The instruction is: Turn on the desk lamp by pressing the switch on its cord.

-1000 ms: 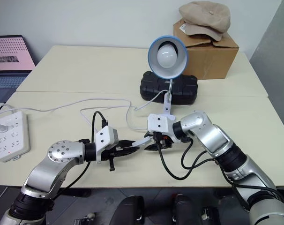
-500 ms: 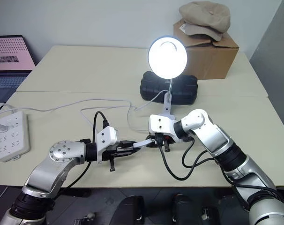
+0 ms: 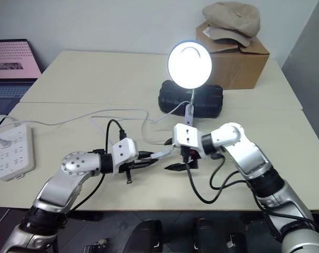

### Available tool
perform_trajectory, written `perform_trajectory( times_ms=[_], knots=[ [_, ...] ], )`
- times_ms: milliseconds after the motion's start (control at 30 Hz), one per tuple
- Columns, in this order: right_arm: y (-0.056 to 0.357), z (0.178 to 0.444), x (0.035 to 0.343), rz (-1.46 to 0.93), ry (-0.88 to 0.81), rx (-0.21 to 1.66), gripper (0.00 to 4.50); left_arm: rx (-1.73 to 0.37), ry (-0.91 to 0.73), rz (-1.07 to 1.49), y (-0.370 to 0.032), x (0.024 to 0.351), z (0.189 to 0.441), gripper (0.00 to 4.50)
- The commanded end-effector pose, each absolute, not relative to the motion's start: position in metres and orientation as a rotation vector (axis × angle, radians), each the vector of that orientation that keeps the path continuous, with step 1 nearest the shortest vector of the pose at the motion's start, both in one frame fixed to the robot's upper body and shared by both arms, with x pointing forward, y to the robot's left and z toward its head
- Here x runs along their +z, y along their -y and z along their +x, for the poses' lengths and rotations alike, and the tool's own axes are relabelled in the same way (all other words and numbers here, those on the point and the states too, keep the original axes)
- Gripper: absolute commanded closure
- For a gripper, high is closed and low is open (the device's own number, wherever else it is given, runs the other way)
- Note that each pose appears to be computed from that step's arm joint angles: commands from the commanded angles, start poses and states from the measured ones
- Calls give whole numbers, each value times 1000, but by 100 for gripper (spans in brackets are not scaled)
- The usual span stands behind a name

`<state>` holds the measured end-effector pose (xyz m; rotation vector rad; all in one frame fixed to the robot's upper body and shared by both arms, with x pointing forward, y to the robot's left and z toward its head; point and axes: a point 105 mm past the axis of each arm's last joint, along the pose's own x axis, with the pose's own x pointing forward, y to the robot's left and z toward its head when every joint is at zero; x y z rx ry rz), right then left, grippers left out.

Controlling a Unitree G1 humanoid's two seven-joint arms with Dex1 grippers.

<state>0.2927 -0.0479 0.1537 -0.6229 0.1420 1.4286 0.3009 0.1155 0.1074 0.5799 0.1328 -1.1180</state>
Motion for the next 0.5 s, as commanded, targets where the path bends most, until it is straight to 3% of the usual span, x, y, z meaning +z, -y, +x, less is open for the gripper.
perform_trajectory(
  times_ms=[33,300,367,500],
  knots=[
    [65,298,169,-619,-90,1283,0,-1100,-86,608,-107,107,313,410],
    [91,292,158,-630,-120,1097,0,-1066,-65,575,-97,97,336,410],
    [91,290,156,-639,-111,1078,0,-1065,-57,565,-97,98,338,338],
    [89,288,155,-623,-106,1068,0,-1101,-29,503,-95,107,334,268]
  ],
)
